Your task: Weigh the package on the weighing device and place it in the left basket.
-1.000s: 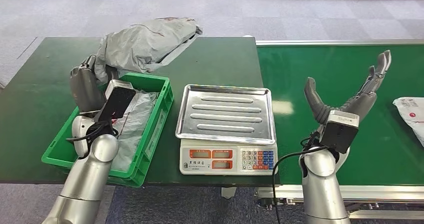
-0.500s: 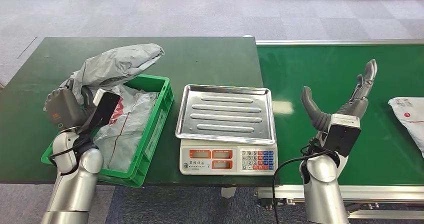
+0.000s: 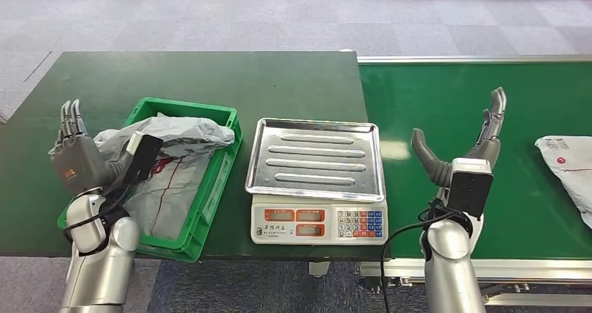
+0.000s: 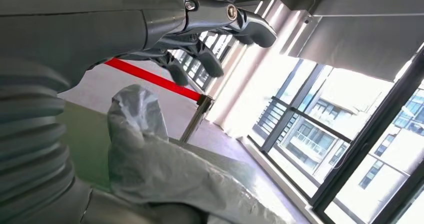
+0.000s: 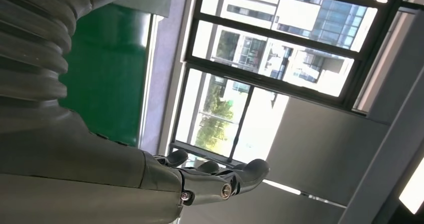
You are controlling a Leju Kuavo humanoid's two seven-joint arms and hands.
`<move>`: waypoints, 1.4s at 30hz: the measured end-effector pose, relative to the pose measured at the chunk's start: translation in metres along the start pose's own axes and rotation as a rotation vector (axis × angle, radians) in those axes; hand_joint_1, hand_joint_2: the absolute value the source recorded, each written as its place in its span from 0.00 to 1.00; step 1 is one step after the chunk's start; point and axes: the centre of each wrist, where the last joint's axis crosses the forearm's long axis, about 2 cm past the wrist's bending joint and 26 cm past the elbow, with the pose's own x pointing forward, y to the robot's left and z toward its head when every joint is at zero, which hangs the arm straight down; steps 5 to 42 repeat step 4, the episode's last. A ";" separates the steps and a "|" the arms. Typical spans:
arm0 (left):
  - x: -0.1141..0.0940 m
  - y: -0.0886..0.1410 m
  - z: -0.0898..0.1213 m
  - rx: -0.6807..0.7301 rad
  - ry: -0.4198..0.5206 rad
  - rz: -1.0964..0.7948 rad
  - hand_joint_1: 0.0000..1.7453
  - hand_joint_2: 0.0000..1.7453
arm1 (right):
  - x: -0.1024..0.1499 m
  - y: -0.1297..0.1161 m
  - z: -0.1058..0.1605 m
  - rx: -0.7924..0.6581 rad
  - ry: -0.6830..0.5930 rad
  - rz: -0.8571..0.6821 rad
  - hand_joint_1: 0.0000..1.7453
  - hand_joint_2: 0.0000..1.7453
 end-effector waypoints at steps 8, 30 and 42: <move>0.002 0.002 0.003 -0.006 -0.007 0.009 0.00 1.00 | -0.002 -0.002 0.004 0.014 0.022 0.006 0.00 1.00; 0.002 0.002 0.003 -0.006 -0.007 0.009 0.00 1.00 | -0.002 -0.002 0.004 0.014 0.022 0.006 0.00 1.00; 0.002 0.002 0.003 -0.006 -0.007 0.009 0.00 1.00 | -0.002 -0.002 0.004 0.014 0.022 0.006 0.00 1.00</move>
